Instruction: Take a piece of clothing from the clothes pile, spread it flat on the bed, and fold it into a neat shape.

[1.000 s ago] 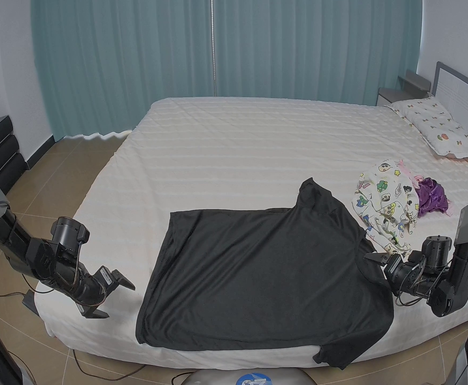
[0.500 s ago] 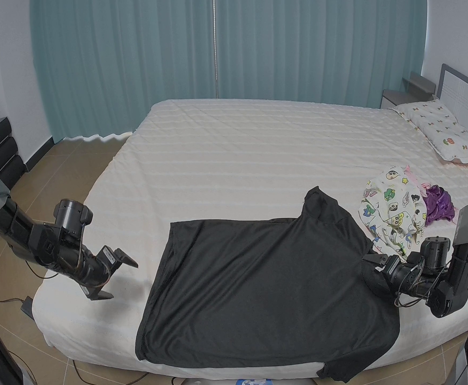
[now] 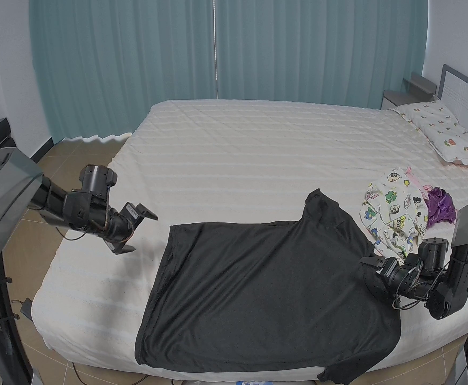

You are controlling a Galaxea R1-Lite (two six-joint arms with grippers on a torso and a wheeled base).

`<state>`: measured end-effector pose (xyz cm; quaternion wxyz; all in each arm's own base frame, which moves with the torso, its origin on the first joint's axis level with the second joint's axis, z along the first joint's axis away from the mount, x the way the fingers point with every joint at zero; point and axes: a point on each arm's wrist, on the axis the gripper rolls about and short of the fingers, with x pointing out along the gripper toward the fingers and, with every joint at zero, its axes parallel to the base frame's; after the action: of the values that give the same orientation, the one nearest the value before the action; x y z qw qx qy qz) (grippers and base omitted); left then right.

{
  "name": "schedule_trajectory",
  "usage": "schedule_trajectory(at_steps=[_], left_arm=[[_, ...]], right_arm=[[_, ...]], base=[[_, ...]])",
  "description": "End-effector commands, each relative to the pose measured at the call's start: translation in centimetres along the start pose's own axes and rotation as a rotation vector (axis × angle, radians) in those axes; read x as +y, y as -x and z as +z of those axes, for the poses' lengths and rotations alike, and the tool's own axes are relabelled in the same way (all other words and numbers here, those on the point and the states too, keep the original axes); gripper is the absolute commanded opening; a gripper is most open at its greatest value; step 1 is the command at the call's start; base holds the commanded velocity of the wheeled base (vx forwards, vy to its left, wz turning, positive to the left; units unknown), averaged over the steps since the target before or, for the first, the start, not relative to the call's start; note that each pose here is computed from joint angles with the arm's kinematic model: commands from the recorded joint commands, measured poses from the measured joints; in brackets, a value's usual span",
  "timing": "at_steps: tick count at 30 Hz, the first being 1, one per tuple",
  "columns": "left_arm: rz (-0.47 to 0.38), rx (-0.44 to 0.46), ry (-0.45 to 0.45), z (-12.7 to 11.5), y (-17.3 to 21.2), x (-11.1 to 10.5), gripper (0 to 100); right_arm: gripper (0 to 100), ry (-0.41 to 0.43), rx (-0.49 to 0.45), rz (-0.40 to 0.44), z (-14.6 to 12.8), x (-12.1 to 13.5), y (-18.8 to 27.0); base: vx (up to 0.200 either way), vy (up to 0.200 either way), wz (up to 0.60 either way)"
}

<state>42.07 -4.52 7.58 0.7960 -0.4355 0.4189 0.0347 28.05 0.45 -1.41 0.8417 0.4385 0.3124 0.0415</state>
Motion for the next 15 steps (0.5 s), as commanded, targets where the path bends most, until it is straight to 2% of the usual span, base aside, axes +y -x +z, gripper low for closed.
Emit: schedule_trajectory(at_steps=[1, 6, 10, 15], left_arm=[[-0.017, 0.005, -0.034, 0.8, -7.0, -1.4, 100], [0.013, -0.037, -0.049, 0.9, -8.9, -2.5, 100], [0.055, -0.080, -0.073, -0.3, -11.1, -2.3, 100], [0.060, -0.110, -0.081, -0.3, -11.9, -2.4, 100]], right_arm=[[100, 0.004, 0.013, 0.001, -0.5, -0.2, -0.3], [100, 0.010, 0.029, 0.005, -1.5, -0.7, -0.5], [100, 0.022, 0.057, 0.001, -2.6, -1.0, -0.6], [100, 0.022, 0.061, -0.002, -2.7, -1.1, -0.7]], base=[[0.000, 0.000, 0.00], [0.000, 0.000, 0.00], [0.000, 0.000, 0.00], [0.000, 0.000, 0.00]])
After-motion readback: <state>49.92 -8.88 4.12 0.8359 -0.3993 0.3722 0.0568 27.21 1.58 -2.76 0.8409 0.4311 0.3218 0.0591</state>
